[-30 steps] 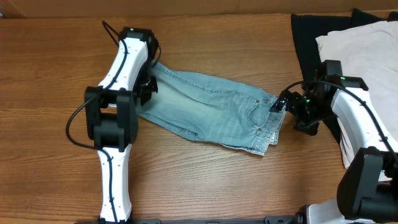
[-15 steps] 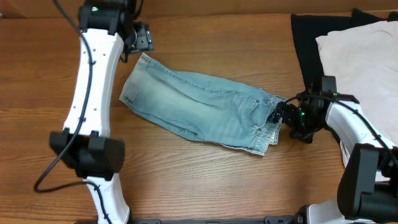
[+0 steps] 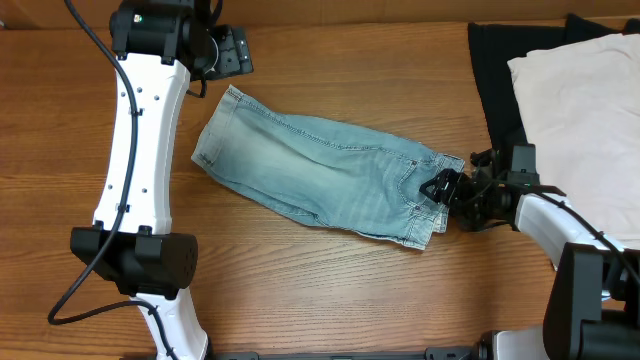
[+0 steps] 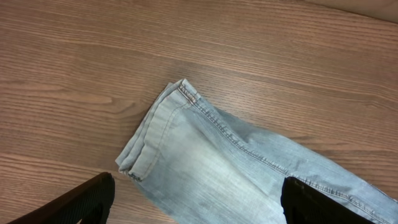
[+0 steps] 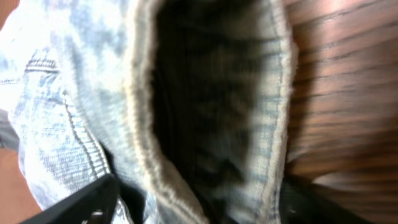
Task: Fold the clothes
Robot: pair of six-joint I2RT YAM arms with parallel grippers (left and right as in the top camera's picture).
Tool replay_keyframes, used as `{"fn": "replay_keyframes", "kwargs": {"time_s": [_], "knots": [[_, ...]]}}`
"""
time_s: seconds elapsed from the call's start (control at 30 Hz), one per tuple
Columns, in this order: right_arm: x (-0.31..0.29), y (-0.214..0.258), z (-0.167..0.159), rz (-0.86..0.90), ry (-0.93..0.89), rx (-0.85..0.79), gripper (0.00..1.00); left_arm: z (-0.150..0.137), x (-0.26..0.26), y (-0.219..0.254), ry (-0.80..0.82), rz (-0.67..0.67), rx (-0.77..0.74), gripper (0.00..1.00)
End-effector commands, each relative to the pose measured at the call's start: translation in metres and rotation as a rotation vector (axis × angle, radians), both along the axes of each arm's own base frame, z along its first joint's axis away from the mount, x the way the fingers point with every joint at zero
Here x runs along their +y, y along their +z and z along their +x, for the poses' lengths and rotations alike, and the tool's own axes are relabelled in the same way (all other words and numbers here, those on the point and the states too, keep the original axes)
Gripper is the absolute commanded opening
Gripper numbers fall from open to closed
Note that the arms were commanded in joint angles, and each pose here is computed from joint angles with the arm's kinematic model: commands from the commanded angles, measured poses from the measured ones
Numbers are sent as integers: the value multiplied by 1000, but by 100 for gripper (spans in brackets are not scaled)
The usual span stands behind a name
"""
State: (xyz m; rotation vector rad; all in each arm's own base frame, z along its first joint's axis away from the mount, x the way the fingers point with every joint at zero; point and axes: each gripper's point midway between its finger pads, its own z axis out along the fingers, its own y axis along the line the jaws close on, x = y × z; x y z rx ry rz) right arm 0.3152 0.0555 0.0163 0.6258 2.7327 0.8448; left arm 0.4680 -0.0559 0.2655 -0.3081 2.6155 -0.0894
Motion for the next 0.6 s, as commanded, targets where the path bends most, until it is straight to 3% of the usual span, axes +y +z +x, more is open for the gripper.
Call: {"fn": "replay_keyframes", "kwargs": {"time_s": [0.0, 0.13, 0.2, 0.27, 0.3, 0.33, 0.57], "knots": [[18, -25, -28, 21, -10, 123, 73, 1, -1, 5, -12, -11, -12, 87], [37, -23, -25, 22, 31, 101, 60, 1, -1, 3, -13, -9, -8, 88], [42, -23, -23, 12, 46, 87, 40, 1, -1, 3, -13, -9, -6, 87], [37, -25, -21, -8, 7, 98, 13, 0, 0, 3, -10, -5, -5, 87], [34, -25, -19, -10, -11, 98, 7, 1, 0, 3, -9, -4, -6, 87], [31, -24, -16, -6, -26, 91, 4, 1, 0, 3, -9, -4, -7, 87], [0, 7, 15, 43, -66, 10, 4, 2, -1, 3, -9, -5, -13, 88]]}}
